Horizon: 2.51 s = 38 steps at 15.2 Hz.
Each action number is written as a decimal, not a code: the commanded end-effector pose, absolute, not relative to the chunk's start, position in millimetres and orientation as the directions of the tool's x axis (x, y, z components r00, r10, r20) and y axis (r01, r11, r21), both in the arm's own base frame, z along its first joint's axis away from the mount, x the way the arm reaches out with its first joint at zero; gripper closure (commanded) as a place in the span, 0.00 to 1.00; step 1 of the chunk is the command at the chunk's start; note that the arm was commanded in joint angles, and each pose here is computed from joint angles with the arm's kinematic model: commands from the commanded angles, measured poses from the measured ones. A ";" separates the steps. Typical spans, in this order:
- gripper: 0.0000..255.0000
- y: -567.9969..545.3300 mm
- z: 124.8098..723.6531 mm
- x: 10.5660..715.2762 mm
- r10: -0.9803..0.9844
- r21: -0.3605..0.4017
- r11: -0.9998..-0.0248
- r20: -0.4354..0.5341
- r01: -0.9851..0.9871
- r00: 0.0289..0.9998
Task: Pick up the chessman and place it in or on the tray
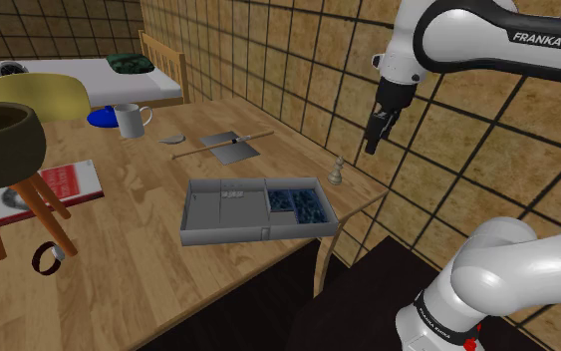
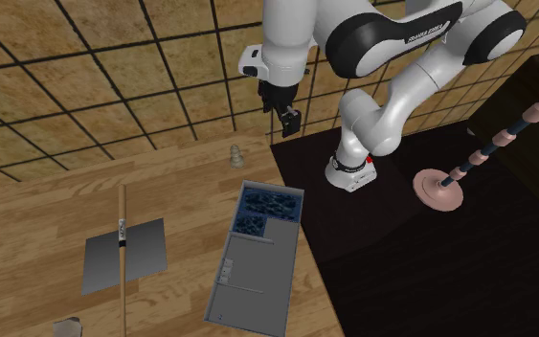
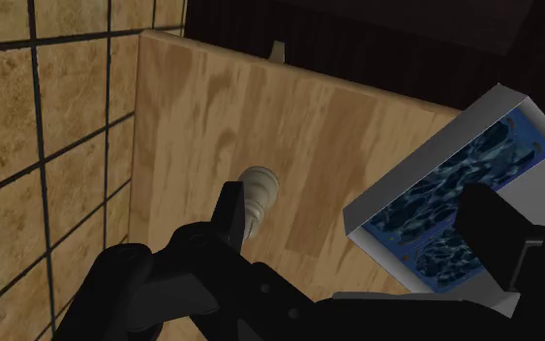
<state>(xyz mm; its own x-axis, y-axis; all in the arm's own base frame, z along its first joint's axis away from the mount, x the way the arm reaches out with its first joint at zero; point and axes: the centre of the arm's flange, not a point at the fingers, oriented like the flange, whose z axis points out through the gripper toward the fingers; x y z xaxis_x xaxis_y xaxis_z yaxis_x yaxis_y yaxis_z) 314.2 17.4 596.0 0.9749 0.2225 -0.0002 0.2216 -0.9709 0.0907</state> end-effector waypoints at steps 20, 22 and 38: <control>0.00 -91.5 454.0 425.5 0.158 -0.249 -0.952 0.095 0.177 0.983; 0.00 -89.3 445.9 425.9 0.158 -0.249 -0.952 0.095 0.177 0.983; 1.00 -89.3 445.9 425.8 0.158 -0.249 -0.952 0.095 0.177 0.983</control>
